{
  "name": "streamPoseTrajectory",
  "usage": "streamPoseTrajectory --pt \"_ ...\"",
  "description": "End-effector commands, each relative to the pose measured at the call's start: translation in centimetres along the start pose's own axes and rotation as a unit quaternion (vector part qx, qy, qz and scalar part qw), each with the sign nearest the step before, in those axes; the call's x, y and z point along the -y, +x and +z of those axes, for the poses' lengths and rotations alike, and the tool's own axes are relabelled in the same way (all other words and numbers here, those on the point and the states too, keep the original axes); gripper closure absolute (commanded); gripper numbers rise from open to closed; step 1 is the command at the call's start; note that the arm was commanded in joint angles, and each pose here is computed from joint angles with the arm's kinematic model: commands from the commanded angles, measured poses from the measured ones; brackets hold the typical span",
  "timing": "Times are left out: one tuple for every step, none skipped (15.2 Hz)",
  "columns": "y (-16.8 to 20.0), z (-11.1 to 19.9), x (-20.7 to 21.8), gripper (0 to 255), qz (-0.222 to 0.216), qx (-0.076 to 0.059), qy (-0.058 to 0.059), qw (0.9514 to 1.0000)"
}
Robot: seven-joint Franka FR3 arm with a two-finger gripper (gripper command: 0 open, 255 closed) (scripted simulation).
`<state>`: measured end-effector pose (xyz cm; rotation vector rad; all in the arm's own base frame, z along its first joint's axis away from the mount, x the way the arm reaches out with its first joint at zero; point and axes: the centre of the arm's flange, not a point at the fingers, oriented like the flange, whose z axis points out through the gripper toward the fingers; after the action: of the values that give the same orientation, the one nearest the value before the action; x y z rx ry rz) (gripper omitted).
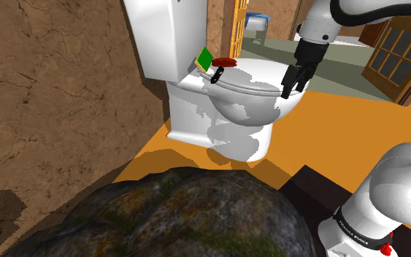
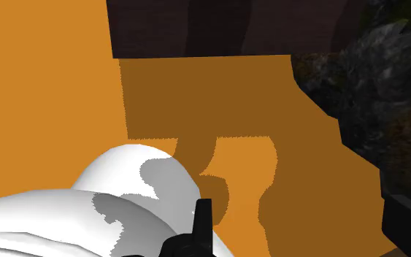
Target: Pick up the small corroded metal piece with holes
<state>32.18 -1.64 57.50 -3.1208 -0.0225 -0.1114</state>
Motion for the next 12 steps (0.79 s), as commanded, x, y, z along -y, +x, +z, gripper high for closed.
streamPoseTrajectory --pt "0.0 0.0 0.0 0 0.0 0.0 0.0 1.0" --pt "1.1 0.1 0.7 0 0.019 -0.001 -0.001 0.9998" --pt "2.2 0.3 1.4 0 0.039 -0.002 -0.002 0.9992" --pt "3.4 0.4 2.0 0 0.058 -0.003 -0.003 0.9983" --pt "4.5 0.5 2.6 0 0.077 -0.004 -0.004 0.997" --pt "5.7 0.7 3.1 0 0.097 -0.005 -0.006 0.9953" --pt "6.9 0.8 3.6 0 0.116 -0.006 -0.007 0.9932" --pt "8.2 0.9 4.0 0 0.135 -0.008 -0.008 0.9908" --pt "9.4 1.0 4.4 0 0.154 -0.009 -0.009 0.988" --pt "10.7 1.2 4.8 0 0.173 -0.01 -0.01 0.9848" --pt "11.9 1.3 5.1 0 0.192 -0.011 -0.011 0.9812" --pt "13.2 1.4 5.3 0 0.211 -0.012 -0.012 0.9773"
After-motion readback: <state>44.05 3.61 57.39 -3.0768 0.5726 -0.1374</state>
